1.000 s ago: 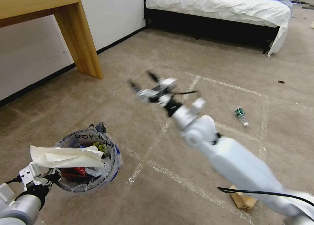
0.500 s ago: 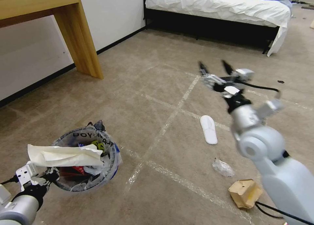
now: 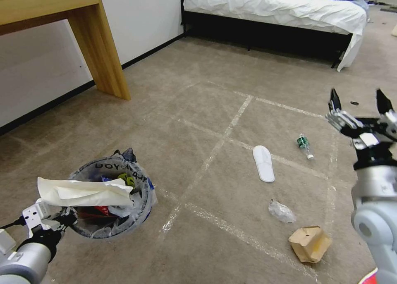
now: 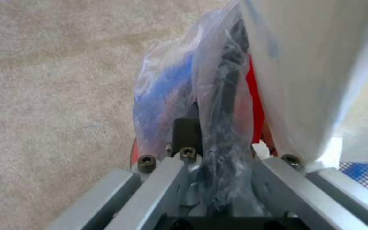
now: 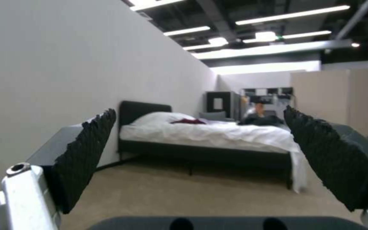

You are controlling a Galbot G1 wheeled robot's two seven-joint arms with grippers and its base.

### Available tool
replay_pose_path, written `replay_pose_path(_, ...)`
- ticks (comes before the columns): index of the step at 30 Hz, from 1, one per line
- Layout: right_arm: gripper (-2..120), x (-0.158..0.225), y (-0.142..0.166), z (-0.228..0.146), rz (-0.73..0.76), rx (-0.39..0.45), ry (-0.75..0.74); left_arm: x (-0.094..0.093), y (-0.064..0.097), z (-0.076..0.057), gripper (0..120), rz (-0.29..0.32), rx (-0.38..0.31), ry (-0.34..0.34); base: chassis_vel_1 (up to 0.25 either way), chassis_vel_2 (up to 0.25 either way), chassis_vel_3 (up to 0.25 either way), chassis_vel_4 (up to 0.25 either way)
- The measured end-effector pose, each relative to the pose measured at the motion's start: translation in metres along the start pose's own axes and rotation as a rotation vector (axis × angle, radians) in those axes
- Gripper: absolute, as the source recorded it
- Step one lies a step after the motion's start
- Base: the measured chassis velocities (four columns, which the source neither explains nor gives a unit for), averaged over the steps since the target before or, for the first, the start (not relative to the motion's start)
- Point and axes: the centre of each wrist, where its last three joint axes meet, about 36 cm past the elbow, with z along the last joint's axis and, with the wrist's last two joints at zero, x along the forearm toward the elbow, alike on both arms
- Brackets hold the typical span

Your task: Pick up the trash bin and place the garbage on the floor into it.

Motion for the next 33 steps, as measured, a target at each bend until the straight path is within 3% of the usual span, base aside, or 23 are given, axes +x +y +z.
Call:
replay_pose_path(9,100,0.026,0.005,0.013,0.050,0.040,0.011,0.001,-0.001,0.001,1,0.002,-0.014,-0.001,0.000,0.000,0.000,0.000)
replay_pose_path(33,100,0.032,0.010,0.021,0.029,0.039,0.020,0.005,-0.001,0.002,1,-0.005,-0.012,0.000,-0.040,-0.043,-0.040,-0.045)
